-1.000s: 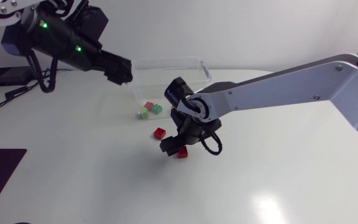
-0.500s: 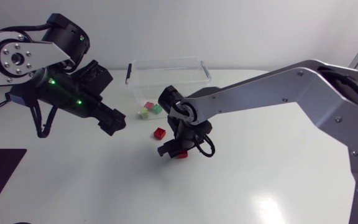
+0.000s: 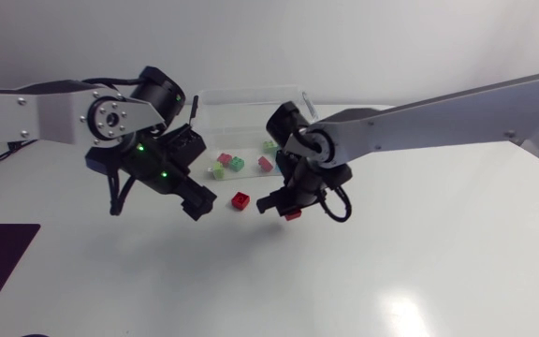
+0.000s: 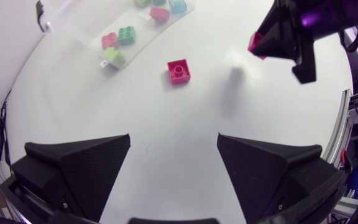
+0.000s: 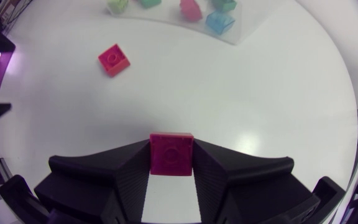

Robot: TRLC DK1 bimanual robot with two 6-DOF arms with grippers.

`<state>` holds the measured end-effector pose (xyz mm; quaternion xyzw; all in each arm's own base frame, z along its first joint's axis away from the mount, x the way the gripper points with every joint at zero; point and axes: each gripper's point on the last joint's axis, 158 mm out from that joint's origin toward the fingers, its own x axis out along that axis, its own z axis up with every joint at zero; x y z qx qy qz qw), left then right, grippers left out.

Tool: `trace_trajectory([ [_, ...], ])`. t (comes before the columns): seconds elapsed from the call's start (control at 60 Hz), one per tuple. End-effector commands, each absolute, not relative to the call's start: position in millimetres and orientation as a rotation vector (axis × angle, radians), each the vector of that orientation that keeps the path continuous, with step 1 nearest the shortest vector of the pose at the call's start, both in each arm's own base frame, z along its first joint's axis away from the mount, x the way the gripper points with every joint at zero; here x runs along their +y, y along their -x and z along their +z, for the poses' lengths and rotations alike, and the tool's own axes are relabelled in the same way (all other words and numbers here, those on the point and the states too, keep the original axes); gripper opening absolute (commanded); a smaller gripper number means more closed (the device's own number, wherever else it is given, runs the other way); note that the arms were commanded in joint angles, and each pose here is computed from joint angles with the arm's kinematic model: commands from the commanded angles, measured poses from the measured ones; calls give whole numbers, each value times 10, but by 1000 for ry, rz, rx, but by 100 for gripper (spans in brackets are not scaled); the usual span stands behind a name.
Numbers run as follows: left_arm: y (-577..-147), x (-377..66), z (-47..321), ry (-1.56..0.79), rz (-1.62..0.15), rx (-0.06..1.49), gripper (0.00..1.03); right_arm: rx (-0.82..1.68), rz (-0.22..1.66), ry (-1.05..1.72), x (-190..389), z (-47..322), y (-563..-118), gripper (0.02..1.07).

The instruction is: Place the duplo bricks in the container

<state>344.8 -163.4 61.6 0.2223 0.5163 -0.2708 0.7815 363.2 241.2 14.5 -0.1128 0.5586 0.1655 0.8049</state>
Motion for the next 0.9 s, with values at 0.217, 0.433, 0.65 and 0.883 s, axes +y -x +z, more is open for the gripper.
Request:
trace_trajectory([
  [0.217,-3666,-1977,173,-441,-588,1178,96,1086,306,186,2137,750,-3763,25],
  [0.433,-3831,-2182,17,-410,-577,1180,91,1023,289,168,2063,1042,-3898,25],
  [0.65,-3979,-2379,-122,-402,-556,1170,91,953,278,149,2044,1391,-4038,25],
  [0.883,-4121,-2409,-285,-411,-527,1172,85,844,273,115,2036,1847,-4257,26],
])
